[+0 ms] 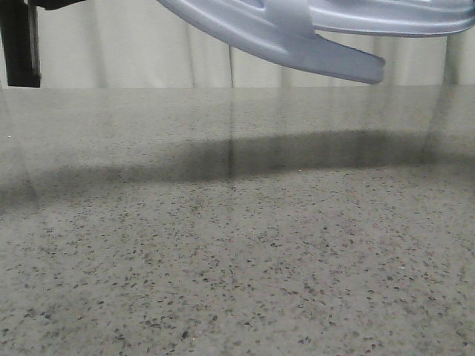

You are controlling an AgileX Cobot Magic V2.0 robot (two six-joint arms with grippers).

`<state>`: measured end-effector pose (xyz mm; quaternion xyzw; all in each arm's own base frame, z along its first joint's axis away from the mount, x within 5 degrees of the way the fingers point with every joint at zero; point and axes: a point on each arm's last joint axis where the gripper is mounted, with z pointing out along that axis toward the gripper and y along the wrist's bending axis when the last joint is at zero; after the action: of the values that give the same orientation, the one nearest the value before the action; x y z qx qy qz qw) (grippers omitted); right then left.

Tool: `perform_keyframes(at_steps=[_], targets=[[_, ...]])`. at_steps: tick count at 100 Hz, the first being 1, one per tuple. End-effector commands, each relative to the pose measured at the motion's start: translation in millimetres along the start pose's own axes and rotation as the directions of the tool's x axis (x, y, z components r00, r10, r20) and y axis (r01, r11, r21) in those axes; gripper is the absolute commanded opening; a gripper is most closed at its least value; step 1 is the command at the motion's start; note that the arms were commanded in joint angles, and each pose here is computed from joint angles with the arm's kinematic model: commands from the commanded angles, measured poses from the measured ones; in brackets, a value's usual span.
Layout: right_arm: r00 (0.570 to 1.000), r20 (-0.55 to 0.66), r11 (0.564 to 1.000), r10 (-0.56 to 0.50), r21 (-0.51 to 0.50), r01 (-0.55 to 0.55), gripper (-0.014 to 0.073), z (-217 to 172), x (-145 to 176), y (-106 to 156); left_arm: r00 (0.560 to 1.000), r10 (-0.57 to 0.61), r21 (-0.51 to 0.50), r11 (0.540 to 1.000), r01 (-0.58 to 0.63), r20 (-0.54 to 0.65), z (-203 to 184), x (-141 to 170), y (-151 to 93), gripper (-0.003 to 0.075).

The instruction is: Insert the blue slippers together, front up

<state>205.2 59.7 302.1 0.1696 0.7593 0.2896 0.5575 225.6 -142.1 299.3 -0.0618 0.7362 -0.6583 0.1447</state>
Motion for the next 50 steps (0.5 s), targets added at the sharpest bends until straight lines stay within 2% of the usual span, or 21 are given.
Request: perform_keyframes(at_steps=[1, 34, 50], targets=[[0.993, 0.105, 0.995, -0.048, -0.079, 0.057, -0.0107, -2, -15, 15, 0.981, 0.026, 0.239, 0.971, 0.022, -0.193, 1, 24, -38, 0.0016], [0.983, 0.172, 0.991, -0.068, -0.101, 0.086, -0.0107, 2, -19, 17, 0.974, 0.029, 0.242, 0.97, 0.026, -0.223, 6, 31, -39, 0.0016], [0.986, 0.147, 0.993, -0.073, -0.081, 0.086, -0.0107, 13, -16, 15, 0.97, 0.033, 0.241, 0.97, 0.027, -0.242, 8, 35, -39, 0.0016]])
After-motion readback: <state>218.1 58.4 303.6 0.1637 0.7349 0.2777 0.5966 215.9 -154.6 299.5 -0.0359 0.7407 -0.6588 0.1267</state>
